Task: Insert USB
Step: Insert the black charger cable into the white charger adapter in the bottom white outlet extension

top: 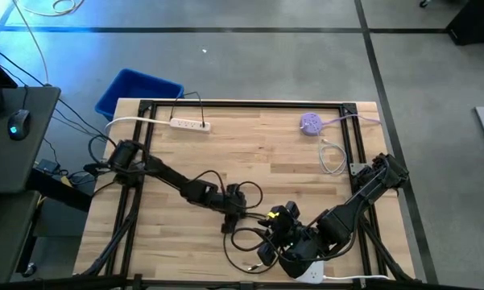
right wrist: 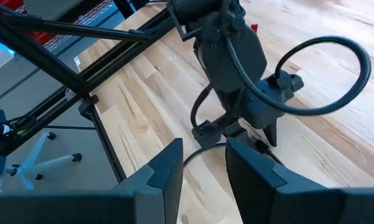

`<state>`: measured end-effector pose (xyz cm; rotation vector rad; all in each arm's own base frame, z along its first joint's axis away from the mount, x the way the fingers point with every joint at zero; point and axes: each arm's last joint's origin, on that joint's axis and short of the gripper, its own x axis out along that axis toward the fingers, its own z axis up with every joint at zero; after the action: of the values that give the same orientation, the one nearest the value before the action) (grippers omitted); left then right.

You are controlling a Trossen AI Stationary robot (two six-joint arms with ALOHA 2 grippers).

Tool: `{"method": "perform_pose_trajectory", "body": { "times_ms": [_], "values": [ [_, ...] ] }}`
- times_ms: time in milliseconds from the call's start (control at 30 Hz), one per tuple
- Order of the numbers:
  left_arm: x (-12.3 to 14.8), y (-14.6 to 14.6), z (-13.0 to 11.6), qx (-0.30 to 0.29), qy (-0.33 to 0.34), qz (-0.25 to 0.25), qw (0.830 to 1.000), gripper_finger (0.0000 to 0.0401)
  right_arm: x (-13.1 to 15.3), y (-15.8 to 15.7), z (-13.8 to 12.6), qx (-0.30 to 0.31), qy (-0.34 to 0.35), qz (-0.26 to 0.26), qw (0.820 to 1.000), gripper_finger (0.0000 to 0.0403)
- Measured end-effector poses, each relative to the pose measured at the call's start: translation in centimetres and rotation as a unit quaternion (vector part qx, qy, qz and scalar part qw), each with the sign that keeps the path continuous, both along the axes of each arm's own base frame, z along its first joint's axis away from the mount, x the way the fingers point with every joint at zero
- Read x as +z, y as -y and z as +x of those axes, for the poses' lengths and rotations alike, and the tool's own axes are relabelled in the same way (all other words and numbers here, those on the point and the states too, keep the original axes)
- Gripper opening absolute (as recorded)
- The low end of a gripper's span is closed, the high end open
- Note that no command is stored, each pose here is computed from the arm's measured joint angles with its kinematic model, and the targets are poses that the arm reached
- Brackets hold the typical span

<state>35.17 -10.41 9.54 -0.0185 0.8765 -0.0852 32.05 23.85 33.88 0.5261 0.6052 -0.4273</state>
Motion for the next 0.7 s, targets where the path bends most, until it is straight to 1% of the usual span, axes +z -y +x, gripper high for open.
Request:
{"method": "perform_pose_trajectory", "body": {
  "times_ms": [67,100,167,200,300,367,467,500,600,700],
  "values": [
    [-0.5,-0.1,0.0,0.010,-0.008,-0.001,1.000,0.0119,0.0,0.0,0.0,-0.003,0.001,0.003,1.000,0.0104],
    [-0.6,-0.1,0.0,0.012,-0.010,0.001,1.000,0.0102,0.0,0.0,0.0,-0.003,0.001,0.003,1.000,0.0104],
    [-0.8,-0.1,0.0,0.013,-0.016,0.002,1.000,0.0049,0.0,0.0,0.0,-0.004,0.001,0.004,1.000,0.0104],
    [-0.8,-0.1,-0.1,0.011,-0.020,-0.001,1.000,0.0031,0.0,0.0,0.0,-0.004,0.002,0.005,1.000,0.0104],
    [-0.4,-0.1,-0.1,0.010,-0.018,-0.004,1.000,0.0020,0.0,0.0,0.0,-0.004,0.001,0.005,1.000,0.0104],
    [0.5,-0.1,-0.4,0.008,-0.015,-0.010,1.000,0.0008,0.0,0.0,0.0,-0.002,0.001,0.004,1.000,0.0104],
    [2.3,-0.3,-1.1,0.010,-0.021,-0.022,1.000,0.0004,-0.1,0.0,0.0,0.007,-0.008,0.003,1.000,0.0104],
    [3.0,-0.3,-1.4,0.007,-0.021,-0.028,0.999,0.0004,-0.1,0.0,-0.1,0.015,-0.012,-0.004,1.000,0.0104],
    [6.0,-0.4,-1.9,0.000,0.006,-0.044,0.999,0.0003,-0.1,0.0,-0.1,0.045,-0.023,-0.037,0.998,0.0103],
    [8.2,-0.6,-2.5,0.001,0.026,-0.048,0.999,0.0002,-0.1,0.3,0.2,0.062,-0.031,-0.063,0.996,0.0103]
  ]
}}
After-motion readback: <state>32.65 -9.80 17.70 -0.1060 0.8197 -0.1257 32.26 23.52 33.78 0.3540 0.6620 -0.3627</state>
